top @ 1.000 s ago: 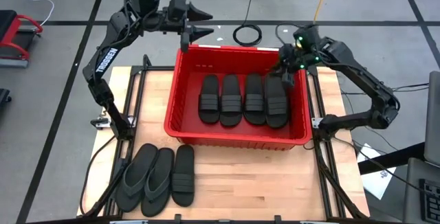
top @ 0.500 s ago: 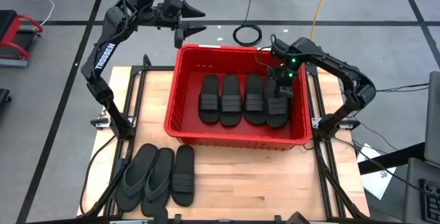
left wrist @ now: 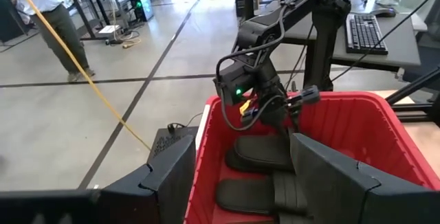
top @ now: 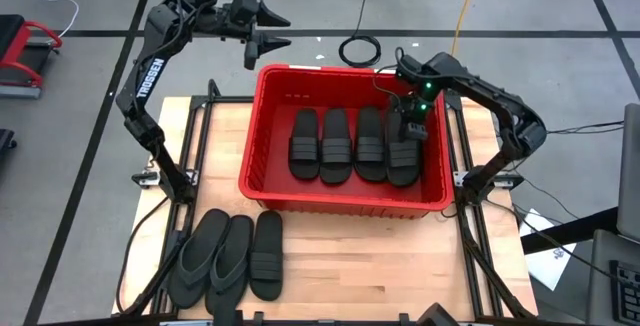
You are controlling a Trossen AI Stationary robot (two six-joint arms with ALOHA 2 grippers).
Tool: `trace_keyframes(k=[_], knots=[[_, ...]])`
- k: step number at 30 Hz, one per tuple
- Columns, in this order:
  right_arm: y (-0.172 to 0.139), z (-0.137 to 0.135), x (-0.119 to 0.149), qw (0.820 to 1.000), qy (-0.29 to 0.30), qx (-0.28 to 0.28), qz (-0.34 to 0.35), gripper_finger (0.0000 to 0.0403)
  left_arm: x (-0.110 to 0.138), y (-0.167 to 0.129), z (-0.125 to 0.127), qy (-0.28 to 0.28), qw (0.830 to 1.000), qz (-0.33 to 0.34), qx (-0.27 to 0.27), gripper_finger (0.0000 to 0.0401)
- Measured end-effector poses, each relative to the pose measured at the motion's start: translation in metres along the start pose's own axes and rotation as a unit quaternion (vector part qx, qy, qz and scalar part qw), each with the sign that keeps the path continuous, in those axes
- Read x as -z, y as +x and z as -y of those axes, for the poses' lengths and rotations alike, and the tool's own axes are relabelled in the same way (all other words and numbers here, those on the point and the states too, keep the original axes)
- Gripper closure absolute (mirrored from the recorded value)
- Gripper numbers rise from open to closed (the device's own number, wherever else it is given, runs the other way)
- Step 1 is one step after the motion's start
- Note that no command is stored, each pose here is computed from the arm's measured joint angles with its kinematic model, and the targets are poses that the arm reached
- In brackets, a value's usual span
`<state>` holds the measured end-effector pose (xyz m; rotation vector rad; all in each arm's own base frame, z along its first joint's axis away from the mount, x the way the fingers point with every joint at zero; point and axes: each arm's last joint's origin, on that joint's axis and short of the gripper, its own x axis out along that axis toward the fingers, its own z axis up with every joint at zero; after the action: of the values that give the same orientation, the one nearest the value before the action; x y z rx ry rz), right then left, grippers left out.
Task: Pick and place slides into bin
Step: Put the black slipper into the red organizer bin
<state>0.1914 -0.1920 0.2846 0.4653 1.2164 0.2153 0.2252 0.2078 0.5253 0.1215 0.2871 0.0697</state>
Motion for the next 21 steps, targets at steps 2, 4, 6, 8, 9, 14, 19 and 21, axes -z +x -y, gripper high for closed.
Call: trace_keyframes(k=[2,4,6,8,9,14,19,21], knots=[[0.001,0.001,0.001,1.000,0.007,-0.005,-0.008,0.0286,0.000,0.000,0.000,-0.001,1.000,-0.001,0.001,0.0160],[0.003,0.003,0.001,1.000,0.011,-0.010,-0.014,0.0286,0.000,0.000,0.000,-0.001,1.000,-0.001,0.002,0.0160],[0.005,0.005,0.001,1.000,0.017,-0.016,-0.021,0.0286,0.000,0.000,0.001,-0.002,1.000,0.001,0.007,0.0160],[0.007,0.006,0.001,0.999,0.020,-0.024,-0.031,0.0286,0.001,0.000,0.001,-0.004,1.000,0.002,0.016,0.0160],[0.008,0.006,0.002,0.999,0.021,-0.029,-0.036,0.0286,0.001,0.000,0.001,-0.004,1.000,0.002,0.017,0.0160],[0.011,0.011,0.002,0.997,0.020,-0.005,-0.068,0.0286,0.001,0.000,0.001,-0.004,1.000,0.002,0.017,0.0160],[0.010,0.013,0.003,0.997,0.021,0.005,-0.073,0.0286,0.001,0.000,0.001,-0.005,1.000,0.002,0.018,0.0160],[0.010,0.012,0.005,0.997,0.024,0.001,-0.078,0.0286,0.001,0.000,0.002,-0.006,1.000,-0.001,0.019,0.0160]])
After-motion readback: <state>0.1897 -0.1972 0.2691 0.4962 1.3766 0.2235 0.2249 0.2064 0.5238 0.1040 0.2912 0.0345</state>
